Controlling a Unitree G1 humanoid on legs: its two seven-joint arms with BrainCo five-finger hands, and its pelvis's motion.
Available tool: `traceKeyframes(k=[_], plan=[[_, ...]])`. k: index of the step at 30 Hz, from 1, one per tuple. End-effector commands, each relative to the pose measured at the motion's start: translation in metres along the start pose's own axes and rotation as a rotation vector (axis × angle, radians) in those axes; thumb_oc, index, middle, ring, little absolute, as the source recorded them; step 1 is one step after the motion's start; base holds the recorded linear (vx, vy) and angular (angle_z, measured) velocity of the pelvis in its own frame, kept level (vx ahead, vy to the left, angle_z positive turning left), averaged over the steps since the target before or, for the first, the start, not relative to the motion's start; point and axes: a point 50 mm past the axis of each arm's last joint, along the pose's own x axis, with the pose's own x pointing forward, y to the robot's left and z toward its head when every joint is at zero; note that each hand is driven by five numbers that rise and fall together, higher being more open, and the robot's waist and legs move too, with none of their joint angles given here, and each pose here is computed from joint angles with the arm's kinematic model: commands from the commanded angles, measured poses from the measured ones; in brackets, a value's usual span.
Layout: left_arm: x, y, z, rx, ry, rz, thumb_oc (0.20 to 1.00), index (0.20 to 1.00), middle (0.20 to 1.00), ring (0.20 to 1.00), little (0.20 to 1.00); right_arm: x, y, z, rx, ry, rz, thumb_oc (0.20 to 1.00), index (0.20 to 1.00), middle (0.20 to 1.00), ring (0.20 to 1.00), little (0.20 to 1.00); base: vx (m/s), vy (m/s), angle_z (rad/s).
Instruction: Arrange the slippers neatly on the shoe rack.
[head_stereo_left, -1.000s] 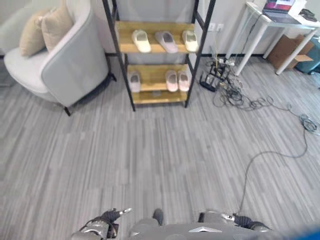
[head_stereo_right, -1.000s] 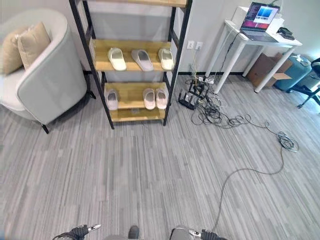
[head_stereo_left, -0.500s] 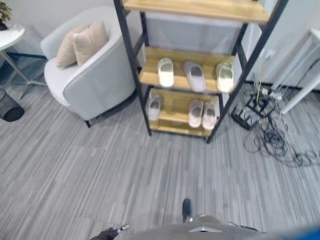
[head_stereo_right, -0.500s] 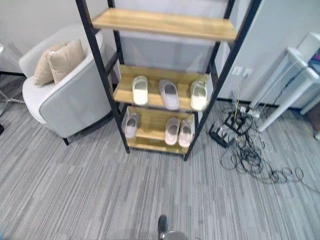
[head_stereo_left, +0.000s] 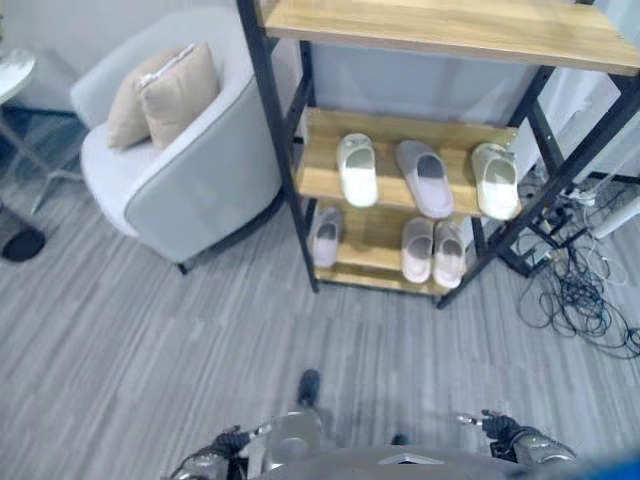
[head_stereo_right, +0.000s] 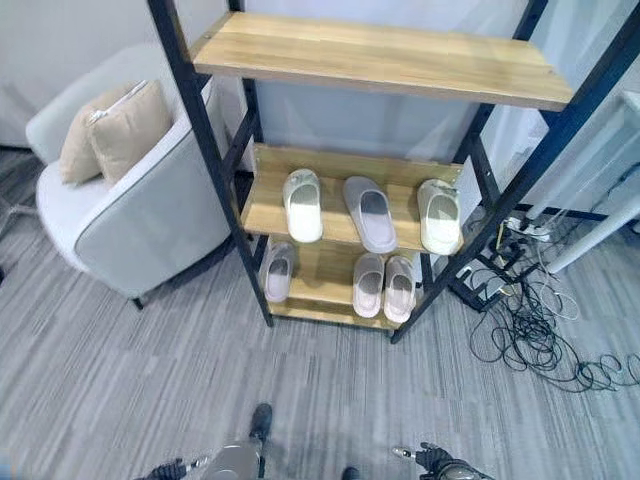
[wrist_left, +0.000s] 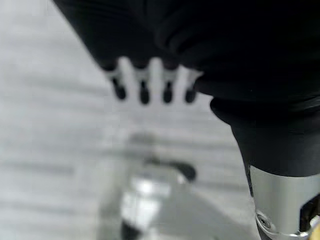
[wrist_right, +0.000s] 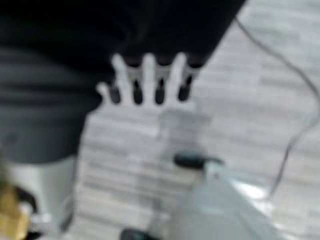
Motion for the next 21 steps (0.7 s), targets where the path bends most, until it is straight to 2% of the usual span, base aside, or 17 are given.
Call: traceKeyframes(k=[1,6,10,12,15,21], plan=[[0.0,0.009,0.005,-0.01,0.003,0.045,1.0,1.0,1.0,1.0,1.0,-0.002,-0.019,-0.002,-0.061,0.006,-0.054,1.0,1.0,1.0,1.0,1.0,0.18,0.121,-0.31],[0.001,-0.002,0.026,0.027,-0.085,0.023,1.0,1.0,1.0,1.0,1.0,-0.001,-0.005,-0.008,-0.077,0.024,-0.016,1.0,1.0,1.0,1.0,1.0,0.09,0.078,-0.13],[0.001,-0.022,0.039,0.159,-0.144,-0.021,1.0,1.0,1.0,1.0,1.0,-0.002,0.001,-0.017,-0.127,0.05,-0.001,1.0,1.0,1.0,1.0,1.0,0.0,-0.035,-0.25],[0.0,-0.026,0.041,0.133,-0.152,-0.026,1.0,1.0,1.0,1.0,1.0,-0.001,-0.001,-0.01,-0.133,0.031,-0.007,1.0,1.0,1.0,1.0,1.0,-0.05,-0.173,-0.27],[0.0,-0.028,0.032,0.121,-0.135,-0.041,1.0,1.0,1.0,1.0,1.0,-0.002,-0.005,-0.009,-0.114,0.02,-0.016,1.0,1.0,1.0,1.0,1.0,-0.01,-0.386,-0.33],[-0.001,-0.035,0.01,0.113,-0.069,-0.049,1.0,1.0,1.0,1.0,1.0,-0.003,-0.02,0.0,-0.103,-0.032,-0.083,1.0,1.0,1.0,1.0,1.0,0.03,-0.18,0.19]])
